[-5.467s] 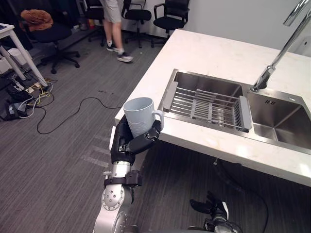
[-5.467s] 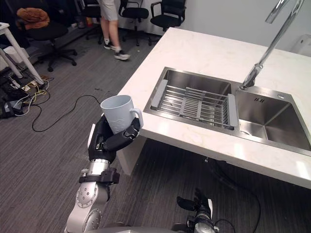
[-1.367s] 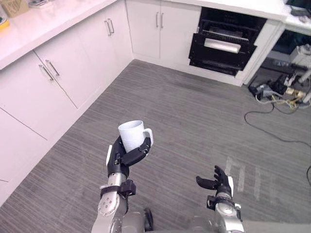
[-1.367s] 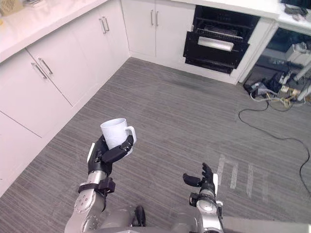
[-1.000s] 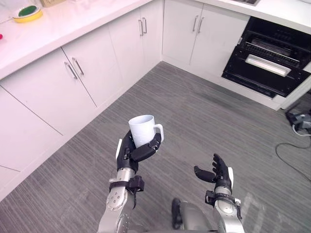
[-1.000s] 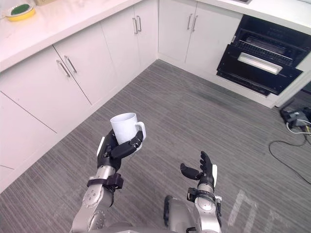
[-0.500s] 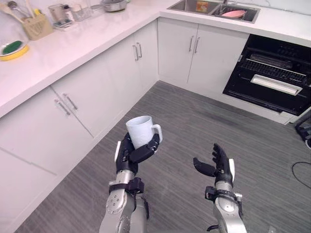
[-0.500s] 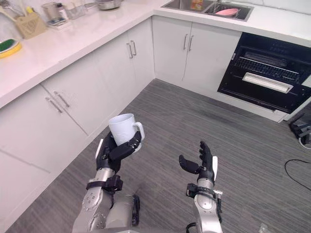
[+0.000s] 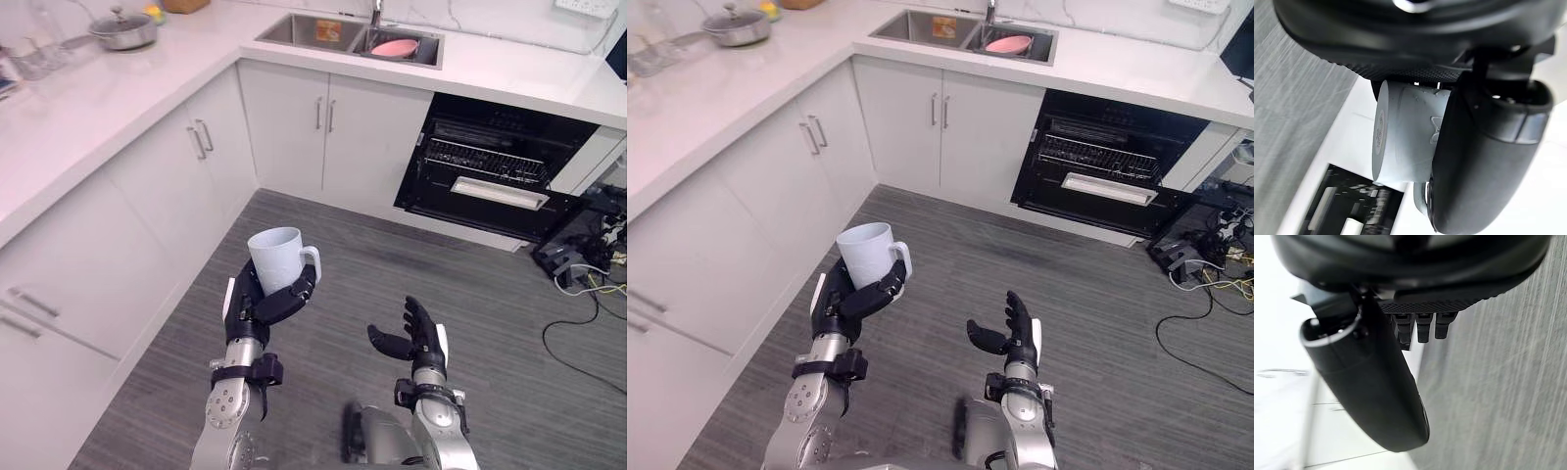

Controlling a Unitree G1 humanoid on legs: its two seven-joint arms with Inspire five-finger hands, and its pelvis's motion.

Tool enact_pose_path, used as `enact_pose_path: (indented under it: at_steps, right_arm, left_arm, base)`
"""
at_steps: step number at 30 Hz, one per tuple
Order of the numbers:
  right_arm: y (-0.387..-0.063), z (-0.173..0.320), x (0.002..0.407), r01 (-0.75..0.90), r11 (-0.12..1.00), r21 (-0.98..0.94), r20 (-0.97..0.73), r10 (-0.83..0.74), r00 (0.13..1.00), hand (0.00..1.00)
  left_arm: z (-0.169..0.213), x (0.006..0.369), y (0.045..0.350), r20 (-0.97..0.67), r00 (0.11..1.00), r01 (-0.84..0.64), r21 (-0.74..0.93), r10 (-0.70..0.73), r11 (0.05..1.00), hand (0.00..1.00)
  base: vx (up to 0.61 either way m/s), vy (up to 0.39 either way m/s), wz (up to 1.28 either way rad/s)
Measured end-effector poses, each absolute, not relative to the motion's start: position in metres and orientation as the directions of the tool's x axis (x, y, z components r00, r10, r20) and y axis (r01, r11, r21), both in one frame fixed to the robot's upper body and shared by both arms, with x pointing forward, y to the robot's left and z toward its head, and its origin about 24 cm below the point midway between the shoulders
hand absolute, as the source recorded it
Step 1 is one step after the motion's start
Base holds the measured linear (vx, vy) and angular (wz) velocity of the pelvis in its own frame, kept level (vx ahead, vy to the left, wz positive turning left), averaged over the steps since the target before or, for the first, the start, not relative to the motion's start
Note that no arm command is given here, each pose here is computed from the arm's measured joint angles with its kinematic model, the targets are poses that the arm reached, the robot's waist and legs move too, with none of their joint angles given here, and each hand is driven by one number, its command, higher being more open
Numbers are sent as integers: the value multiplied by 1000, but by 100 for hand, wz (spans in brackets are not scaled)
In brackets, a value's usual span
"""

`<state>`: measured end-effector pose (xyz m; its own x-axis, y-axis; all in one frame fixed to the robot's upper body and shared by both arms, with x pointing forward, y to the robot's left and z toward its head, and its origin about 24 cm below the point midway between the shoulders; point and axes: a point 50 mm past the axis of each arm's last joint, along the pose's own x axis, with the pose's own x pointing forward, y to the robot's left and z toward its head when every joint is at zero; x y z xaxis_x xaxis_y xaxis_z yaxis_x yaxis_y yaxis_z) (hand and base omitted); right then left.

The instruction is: Walk over to the sink, pick up the cup, carry it to the dishwasher, place the cup inside the dishwasher, then close the dishwasher door

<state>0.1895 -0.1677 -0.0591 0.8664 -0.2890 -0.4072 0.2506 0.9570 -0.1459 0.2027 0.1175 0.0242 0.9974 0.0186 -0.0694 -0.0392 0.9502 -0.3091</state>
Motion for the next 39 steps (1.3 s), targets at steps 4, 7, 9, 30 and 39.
enact_pose_path:
  at_steps: [4, 7, 9, 30, 39]
  right_arm:
    - [-168, -53, 181, 275, 953, -130, -386, -304, 871, 90]
    - [-168, -28, 189, 293, 951, -98, -272, -309, 911, 90]
    - [-168, -15, 195, 298, 951, -81, -207, -309, 928, 90]
    - [-151, -29, 198, 256, 964, -65, -283, -264, 922, 90]
    - [-163, -20, 191, 270, 957, -105, -245, -288, 926, 90]
  left_arm:
    - [20, 202, 110, -102, 995, -44, -338, 10, 940, 30]
    - [27, 199, 112, -68, 998, -34, -346, 11, 938, 30]
    - [29, 194, 120, -61, 997, -60, -345, 41, 937, 30]
    - [28, 188, 133, -71, 994, -94, -285, 77, 954, 30]
    - [14, 192, 122, -133, 989, -96, -313, 56, 945, 30]
  base:
    - [481, -134, 17]
    - [317, -4, -11]
    - [368, 131, -33]
    - [366, 175, -30]
    - [476, -90, -17]
